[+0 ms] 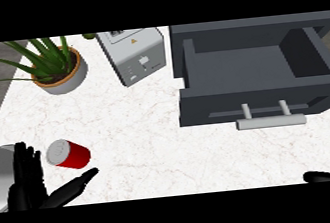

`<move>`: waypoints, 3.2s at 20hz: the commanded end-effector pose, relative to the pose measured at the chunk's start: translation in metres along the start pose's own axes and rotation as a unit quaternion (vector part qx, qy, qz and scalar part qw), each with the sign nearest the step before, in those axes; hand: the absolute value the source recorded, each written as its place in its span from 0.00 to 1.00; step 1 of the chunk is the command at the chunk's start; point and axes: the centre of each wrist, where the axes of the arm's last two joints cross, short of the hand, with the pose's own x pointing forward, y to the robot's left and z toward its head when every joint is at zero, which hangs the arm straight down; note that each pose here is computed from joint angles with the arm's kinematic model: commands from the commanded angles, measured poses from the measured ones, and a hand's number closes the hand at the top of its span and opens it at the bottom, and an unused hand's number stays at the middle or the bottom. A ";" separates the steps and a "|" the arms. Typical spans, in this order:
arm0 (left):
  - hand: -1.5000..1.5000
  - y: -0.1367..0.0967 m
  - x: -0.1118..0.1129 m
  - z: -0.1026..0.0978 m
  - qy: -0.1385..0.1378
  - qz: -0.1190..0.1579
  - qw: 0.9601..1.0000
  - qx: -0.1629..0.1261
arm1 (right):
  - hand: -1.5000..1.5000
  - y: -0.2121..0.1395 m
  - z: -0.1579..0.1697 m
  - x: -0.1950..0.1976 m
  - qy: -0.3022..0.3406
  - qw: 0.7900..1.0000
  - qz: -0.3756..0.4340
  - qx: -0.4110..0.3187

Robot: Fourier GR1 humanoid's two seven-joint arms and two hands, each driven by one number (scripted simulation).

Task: Pick up the can, place it into the drawer and close the drawer

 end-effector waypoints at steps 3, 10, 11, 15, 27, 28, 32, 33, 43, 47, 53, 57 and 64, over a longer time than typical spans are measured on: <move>0.00 0.005 -0.021 -0.003 0.013 -0.004 1.000 0.020 | 0.00 -0.004 0.008 0.016 0.003 1.000 0.001 0.013; 0.00 0.008 -0.058 0.001 0.028 0.001 0.999 0.022 | 0.00 -0.008 0.005 -0.001 0.002 1.000 -0.004 0.000; 0.00 -0.007 -0.044 -0.020 0.033 0.005 0.999 0.015 | 0.00 -0.012 0.013 0.009 -0.003 1.000 -0.001 -0.001; 0.00 0.025 -0.075 -0.038 0.036 0.015 0.999 0.027 | 0.00 -0.028 0.000 0.010 -0.009 1.000 0.001 0.001; 0.00 0.023 -0.124 -0.048 0.039 0.022 0.998 0.035 | 0.00 -0.018 0.009 0.024 -0.003 1.000 0.008 0.001; 0.00 0.019 -0.120 -0.054 0.027 0.013 0.999 0.033 | 0.00 -0.017 -0.004 0.009 0.003 1.000 0.013 -0.004; 0.00 0.021 -0.126 -0.064 0.035 0.018 0.999 -0.002 | 0.00 -0.003 0.004 0.012 0.002 1.000 0.011 -0.002; 0.00 0.032 -0.110 -0.072 0.025 0.019 0.999 0.000 | 0.00 -0.005 -0.006 0.022 -0.008 1.000 0.015 -0.002; 1.00 0.008 -0.124 -0.081 0.030 0.060 0.995 -0.075 | 0.00 -0.015 0.009 0.013 -0.011 1.000 0.019 -0.001; 1.00 -0.007 -0.105 -0.092 0.013 0.070 0.993 -0.093 | 0.00 0.005 -0.007 0.014 -0.011 1.000 0.021 -0.007; 1.00 -0.050 -0.080 -0.114 -0.013 0.078 0.989 -0.126 | 0.00 -0.014 -0.007 0.036 -0.020 1.000 0.016 -0.014; 1.00 -0.106 -0.069 -0.112 -0.009 0.073 0.972 -0.223 | 0.00 -0.006 -0.004 0.016 -0.015 1.000 0.024 0.000; 1.00 -0.151 -0.035 -0.125 -0.036 0.101 0.957 -0.269 | 0.00 -0.022 -0.019 0.036 -0.023 0.999 0.026 -0.019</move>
